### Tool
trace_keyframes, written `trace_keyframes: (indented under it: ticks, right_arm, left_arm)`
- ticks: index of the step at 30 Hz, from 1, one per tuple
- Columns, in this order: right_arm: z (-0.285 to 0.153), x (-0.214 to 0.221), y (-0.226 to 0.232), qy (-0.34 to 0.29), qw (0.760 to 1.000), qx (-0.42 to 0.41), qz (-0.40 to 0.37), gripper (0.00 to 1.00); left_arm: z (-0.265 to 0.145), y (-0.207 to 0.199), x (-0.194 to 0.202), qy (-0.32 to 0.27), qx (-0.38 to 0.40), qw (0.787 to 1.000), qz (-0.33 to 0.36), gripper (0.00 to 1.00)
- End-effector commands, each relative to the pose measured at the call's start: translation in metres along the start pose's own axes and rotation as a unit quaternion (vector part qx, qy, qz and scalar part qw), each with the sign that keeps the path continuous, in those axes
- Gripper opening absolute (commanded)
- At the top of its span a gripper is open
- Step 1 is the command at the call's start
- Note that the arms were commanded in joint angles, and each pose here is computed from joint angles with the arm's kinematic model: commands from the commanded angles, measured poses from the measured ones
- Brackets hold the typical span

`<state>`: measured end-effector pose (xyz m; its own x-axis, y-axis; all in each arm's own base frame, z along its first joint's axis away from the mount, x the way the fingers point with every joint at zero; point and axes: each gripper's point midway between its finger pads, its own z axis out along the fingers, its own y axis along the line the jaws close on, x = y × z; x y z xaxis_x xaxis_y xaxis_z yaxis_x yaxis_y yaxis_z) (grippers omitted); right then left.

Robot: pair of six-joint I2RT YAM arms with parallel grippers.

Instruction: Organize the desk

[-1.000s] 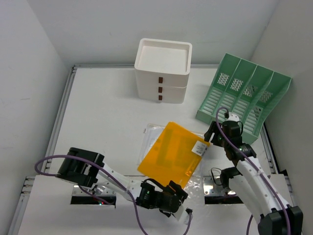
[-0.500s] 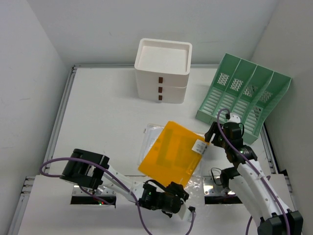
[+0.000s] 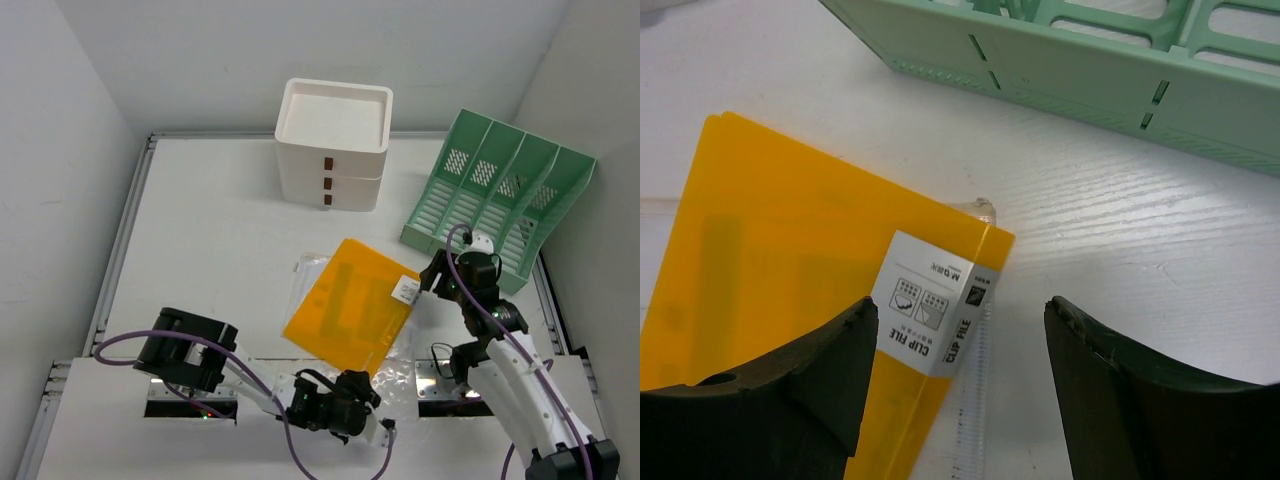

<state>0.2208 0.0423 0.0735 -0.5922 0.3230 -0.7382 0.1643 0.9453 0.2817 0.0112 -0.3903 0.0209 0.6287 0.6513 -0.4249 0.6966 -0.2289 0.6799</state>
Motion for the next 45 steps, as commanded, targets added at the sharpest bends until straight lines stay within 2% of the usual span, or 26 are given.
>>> trace_keyframes:
  ticks: [1,2,5,8,10,14,22,25,29,30,31,34,38,45]
  right_arm:
    - [0.001,-0.002,0.0,-0.01,1.0,-0.002,-0.001,0.66]
    - [0.001,-0.001,-0.001,-0.009,1.0,-0.002,-0.002,0.64]
    - [0.001,0.003,-0.003,0.002,1.0,0.004,-0.005,0.64]
    - [-0.001,0.003,0.001,0.015,1.0,0.001,0.004,0.67]
    - [-0.003,0.002,0.016,0.025,0.999,-0.031,0.025,0.77]
    - [-0.004,0.005,0.042,0.035,0.992,-0.092,0.08,0.84]
    - [0.004,0.018,0.073,0.051,0.964,-0.176,0.193,0.85]
    - [0.005,0.025,0.072,0.064,0.957,-0.171,0.224,0.86]
    - [-0.008,0.013,0.039,0.046,0.983,-0.074,0.16,0.89]
    - [-0.014,0.014,0.022,0.046,0.988,-0.027,0.146,0.9]
    - [-0.024,-0.008,0.025,0.02,0.989,-0.026,0.141,0.91]
    - [-0.037,-0.019,0.026,0.007,0.99,-0.03,0.136,0.93]
    - [-0.027,0.006,0.043,0.046,0.977,-0.078,0.191,0.92]
    - [0.007,0.029,0.056,0.04,0.943,-0.135,0.303,0.88]
  left_arm:
    - [0.001,0.019,-0.004,-0.007,-0.051,0.999,-0.002,0.16]
    - [0.002,0.017,-0.005,-0.009,-0.048,0.999,-0.003,0.0]
    - [-0.002,0.019,-0.012,-0.022,-0.045,0.999,-0.017,0.0]
    - [-0.017,0.043,-0.022,-0.038,-0.071,0.996,-0.042,0.0]
    - [-0.035,0.077,-0.028,-0.054,-0.109,0.99,-0.069,0.0]
    - [-0.057,0.125,-0.029,-0.061,-0.163,0.98,-0.098,0.0]
    - [-0.047,0.116,-0.029,-0.062,-0.147,0.983,-0.087,0.0]
    - [-0.047,0.12,-0.028,-0.058,-0.158,0.982,-0.084,0.0]
    - [-0.046,0.131,-0.02,-0.045,-0.174,0.98,-0.082,0.0]
    - [-0.045,0.133,-0.018,-0.042,-0.176,0.98,-0.083,0.0]
    - [-0.045,0.135,-0.017,-0.041,-0.177,0.98,-0.083,0.0]
    - [-0.041,0.145,-0.011,-0.031,-0.186,0.978,-0.089,0.0]
    - [-0.038,0.154,-0.014,-0.032,-0.192,0.976,-0.095,0.0]
    - [-0.035,0.154,-0.016,-0.03,-0.188,0.977,-0.095,0.0]
